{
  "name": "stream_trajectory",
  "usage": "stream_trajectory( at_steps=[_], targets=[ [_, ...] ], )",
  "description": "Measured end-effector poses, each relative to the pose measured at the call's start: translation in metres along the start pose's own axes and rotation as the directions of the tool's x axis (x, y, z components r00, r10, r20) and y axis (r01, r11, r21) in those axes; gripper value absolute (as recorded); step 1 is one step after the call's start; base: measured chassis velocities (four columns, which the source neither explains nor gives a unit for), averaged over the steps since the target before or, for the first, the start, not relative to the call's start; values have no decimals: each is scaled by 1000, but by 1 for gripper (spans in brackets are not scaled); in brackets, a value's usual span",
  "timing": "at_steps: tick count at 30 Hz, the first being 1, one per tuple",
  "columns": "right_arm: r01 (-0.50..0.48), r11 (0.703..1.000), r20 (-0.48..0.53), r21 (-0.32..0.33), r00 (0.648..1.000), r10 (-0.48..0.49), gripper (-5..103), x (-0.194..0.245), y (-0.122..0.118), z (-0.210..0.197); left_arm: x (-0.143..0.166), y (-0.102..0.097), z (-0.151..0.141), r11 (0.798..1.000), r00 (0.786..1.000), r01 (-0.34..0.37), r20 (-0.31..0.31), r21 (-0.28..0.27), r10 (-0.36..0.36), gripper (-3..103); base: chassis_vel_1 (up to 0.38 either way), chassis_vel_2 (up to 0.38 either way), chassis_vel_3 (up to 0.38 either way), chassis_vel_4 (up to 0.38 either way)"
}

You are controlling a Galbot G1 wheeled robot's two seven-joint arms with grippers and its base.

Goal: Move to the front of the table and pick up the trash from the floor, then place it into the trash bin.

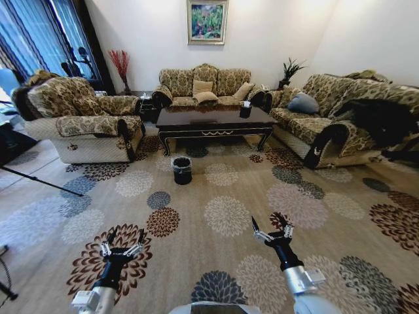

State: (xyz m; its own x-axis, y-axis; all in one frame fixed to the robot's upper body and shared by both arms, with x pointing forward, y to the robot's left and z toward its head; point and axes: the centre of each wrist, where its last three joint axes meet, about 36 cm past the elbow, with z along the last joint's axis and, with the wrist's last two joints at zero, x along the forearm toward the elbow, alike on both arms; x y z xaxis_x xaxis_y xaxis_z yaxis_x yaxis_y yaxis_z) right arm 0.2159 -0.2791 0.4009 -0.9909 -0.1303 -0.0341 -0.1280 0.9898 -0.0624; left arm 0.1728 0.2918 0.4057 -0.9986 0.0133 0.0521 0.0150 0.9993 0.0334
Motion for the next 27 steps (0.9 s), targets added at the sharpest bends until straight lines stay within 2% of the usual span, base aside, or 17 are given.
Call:
stream_trajectory(
  at_steps=[27],
  targets=[
    [0, 1000, 0, 0, 1000, 0, 100, 0, 0, 0, 0, 0, 0, 1000, 1000, 0, 0, 0, 0, 100, 0, 0, 0, 0]
  ],
)
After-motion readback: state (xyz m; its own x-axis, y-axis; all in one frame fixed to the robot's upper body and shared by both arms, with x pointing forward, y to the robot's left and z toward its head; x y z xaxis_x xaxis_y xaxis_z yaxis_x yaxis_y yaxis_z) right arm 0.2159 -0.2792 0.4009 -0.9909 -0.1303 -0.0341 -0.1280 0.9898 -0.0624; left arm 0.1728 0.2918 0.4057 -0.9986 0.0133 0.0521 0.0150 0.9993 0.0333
